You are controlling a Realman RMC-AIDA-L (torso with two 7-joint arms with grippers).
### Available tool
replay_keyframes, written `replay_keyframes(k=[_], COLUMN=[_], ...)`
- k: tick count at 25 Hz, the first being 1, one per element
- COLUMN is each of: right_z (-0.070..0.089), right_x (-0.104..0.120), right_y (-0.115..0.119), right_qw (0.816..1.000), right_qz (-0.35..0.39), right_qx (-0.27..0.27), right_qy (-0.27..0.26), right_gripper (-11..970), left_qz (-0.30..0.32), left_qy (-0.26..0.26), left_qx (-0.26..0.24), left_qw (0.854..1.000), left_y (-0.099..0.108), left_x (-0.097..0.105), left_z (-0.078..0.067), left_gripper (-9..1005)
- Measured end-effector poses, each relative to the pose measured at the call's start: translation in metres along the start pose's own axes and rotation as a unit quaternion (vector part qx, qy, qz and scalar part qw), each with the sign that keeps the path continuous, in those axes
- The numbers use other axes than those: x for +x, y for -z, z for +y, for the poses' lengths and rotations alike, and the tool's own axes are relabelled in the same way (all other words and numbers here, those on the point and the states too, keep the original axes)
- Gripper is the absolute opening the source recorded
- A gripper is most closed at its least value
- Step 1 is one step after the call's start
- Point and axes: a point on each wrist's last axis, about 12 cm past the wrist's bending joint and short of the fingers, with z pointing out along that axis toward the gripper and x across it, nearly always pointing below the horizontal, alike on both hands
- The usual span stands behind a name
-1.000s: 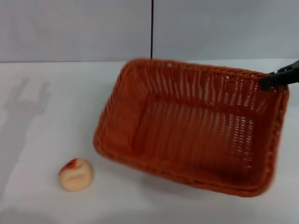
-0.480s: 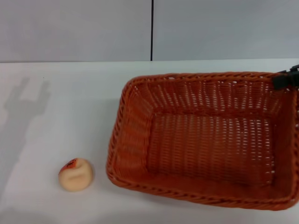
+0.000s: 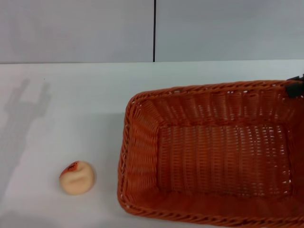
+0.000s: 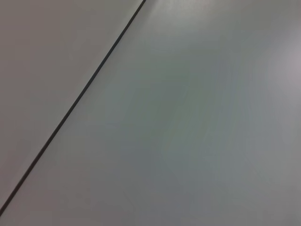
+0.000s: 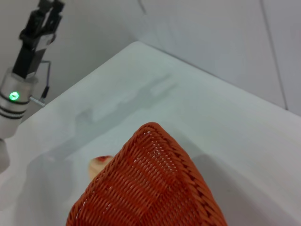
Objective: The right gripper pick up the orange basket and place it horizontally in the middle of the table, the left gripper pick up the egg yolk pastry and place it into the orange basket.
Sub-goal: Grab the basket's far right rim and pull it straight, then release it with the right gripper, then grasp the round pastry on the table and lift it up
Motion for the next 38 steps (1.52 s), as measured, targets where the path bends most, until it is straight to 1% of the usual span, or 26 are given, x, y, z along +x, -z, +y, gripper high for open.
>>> replay_keyframes(k=[4, 12, 18, 23, 29, 31, 35, 36, 38], right_z=[-0.002, -0.011, -0.017, -0.021, -0.024, -0.024, -0.02, -0.019, -0.016], right_x=[0.003, 0.009, 0.012, 0.014, 0.019, 0.02, 0.024, 0.027, 0.035], right_y=[-0.007, -0.014, -0.017, -0.017, -0.018, -0.019, -0.018, -0.017, -0.012], right_qw=[1.0, 1.0, 0.999, 0.998, 0.995, 0.995, 0.989, 0.986, 0.971], right_qz=[0.002, -0.008, -0.019, -0.029, -0.057, -0.063, -0.128, -0.155, -0.23], right_qx=[-0.007, 0.019, 0.025, 0.042, 0.059, 0.059, 0.056, 0.054, 0.056], right_qy=[0.0, -0.015, -0.035, -0.043, -0.054, -0.054, -0.039, -0.034, -0.023], right_gripper=[179, 176, 173, 241, 451, 457, 469, 472, 478], left_qz=[0.0, 0.001, 0.003, 0.003, 0.003, 0.003, 0.003, 0.004, 0.006], left_qy=[0.0, 0.0, 0.001, 0.001, 0.001, 0.001, -0.002, -0.001, 0.003], left_qx=[0.0, -0.001, -0.001, -0.002, -0.002, -0.001, 0.006, 0.009, 0.018], left_qw=[1.0, 1.0, 1.0, 1.0, 1.0, 1.0, 1.0, 1.0, 1.0], left_y=[0.0, -0.001, -0.001, -0.001, -0.001, -0.001, -0.004, -0.004, -0.004], left_x=[0.0, 0.0, 0.001, 0.001, 0.001, 0.001, 0.0, -0.001, -0.005], left_z=[0.0, 0.0, 0.0, 0.001, 0.0, 0.0, 0.001, 0.002, 0.005], left_gripper=[640, 639, 639, 639, 638, 638, 638, 638, 638])
